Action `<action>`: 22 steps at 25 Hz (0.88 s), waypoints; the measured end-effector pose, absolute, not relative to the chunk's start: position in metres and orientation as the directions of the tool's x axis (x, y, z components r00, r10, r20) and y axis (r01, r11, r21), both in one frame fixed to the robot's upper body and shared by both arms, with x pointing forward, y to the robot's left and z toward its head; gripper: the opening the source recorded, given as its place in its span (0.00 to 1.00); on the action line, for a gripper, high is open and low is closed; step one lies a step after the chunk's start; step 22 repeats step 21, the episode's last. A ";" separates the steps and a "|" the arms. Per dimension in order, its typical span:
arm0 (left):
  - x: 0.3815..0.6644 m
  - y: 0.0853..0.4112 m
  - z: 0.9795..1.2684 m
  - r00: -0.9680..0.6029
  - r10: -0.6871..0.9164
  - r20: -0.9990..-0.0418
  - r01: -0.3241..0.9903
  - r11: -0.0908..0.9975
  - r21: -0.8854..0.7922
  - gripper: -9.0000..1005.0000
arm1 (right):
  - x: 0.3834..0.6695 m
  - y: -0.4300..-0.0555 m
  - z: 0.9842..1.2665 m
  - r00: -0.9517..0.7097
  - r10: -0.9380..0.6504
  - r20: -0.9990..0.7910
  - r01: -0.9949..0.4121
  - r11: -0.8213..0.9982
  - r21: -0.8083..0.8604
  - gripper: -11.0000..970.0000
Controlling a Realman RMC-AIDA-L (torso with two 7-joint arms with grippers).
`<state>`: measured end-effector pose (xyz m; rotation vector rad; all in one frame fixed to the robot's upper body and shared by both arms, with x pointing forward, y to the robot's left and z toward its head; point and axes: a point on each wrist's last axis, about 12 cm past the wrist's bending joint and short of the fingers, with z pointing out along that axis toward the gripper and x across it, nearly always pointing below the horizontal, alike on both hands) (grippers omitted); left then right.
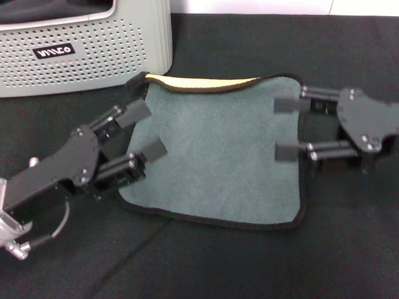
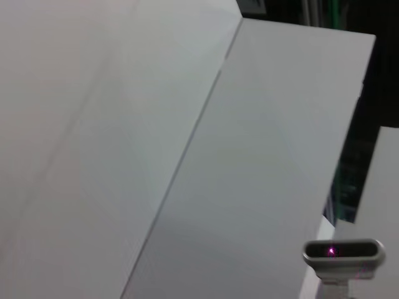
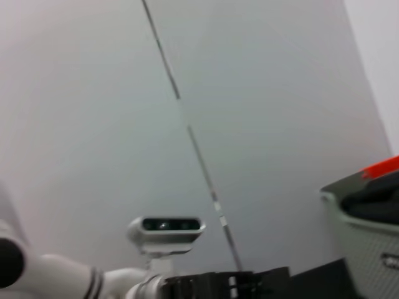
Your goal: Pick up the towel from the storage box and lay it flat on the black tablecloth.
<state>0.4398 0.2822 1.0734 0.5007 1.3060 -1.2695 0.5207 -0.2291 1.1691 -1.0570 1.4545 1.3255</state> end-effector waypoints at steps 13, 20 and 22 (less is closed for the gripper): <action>0.448 0.268 1.068 -0.281 -0.286 -0.916 0.898 0.259 -0.356 0.87 | 0.504 -0.243 1.153 -0.349 -0.121 -0.929 -0.937 0.025 0.349 0.89; 0.451 0.272 1.070 -0.269 -0.292 -0.918 0.897 0.271 -0.349 0.87 | 0.506 -0.241 1.153 -0.359 -0.121 -0.925 -0.933 0.020 0.360 0.89; 0.451 0.271 1.071 -0.267 -0.294 -0.918 0.898 0.269 -0.347 0.87 | 0.506 -0.241 1.153 -0.359 -0.122 -0.925 -0.933 0.017 0.359 0.89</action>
